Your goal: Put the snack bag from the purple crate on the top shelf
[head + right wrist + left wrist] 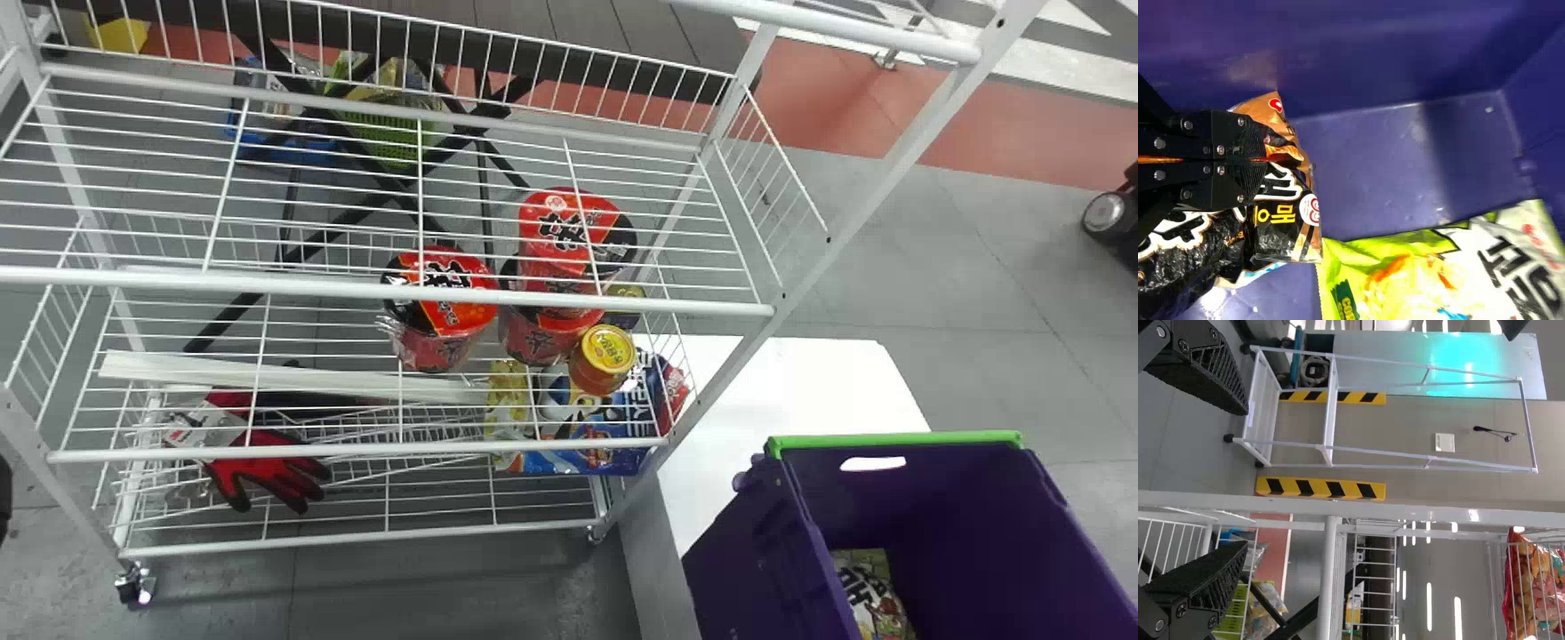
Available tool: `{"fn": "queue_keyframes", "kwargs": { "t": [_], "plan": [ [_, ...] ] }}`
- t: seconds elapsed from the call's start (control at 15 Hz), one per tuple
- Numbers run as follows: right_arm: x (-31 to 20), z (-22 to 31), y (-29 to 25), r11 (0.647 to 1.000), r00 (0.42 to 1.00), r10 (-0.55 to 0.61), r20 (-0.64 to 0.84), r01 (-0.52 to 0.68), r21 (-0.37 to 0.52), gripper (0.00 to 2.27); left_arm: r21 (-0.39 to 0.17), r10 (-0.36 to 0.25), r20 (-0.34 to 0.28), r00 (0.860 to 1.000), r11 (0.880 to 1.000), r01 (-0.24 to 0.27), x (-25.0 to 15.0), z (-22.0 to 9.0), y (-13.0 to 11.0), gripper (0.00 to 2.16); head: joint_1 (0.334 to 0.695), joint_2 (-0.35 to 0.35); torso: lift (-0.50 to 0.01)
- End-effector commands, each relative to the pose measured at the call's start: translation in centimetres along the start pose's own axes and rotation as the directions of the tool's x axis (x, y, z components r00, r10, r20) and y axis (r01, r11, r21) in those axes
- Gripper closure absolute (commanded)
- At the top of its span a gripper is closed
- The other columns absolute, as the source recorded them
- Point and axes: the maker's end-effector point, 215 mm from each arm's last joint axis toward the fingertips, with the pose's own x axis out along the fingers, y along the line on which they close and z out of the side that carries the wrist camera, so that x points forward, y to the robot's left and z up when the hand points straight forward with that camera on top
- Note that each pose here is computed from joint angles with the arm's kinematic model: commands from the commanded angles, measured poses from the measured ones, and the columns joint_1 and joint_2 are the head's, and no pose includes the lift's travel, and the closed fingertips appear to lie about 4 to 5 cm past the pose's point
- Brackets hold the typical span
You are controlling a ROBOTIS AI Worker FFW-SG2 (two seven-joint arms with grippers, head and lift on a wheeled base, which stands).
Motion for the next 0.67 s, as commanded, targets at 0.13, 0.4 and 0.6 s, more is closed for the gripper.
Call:
{"fn": "queue_keyframes", "kwargs": {
  "t": [0.13,0.4,0.6],
  "plan": [
    [-0.51,0.0,-0.58,1.0,1.0,-0.007,0.002,0.007,0.006,2.14,-0.003,-0.003,-0.003,1.0,1.0,0.003,0.05,-0.13,-0.27,0.12,0.695,-0.35,-0.399],
    [-0.78,0.05,-0.79,1.0,1.0,-0.005,0.005,0.005,0.011,2.15,-0.002,-0.004,-0.003,1.0,1.0,0.004,0.09,-0.06,-0.33,0.12,0.695,-0.35,-0.383],
    [-1.03,0.07,-0.93,1.0,1.0,-0.002,0.006,0.002,0.015,2.15,0.0,-0.004,-0.002,1.0,1.0,0.004,0.2,0.08,-0.31,0.12,0.695,-0.35,-0.371]
  ]
}}
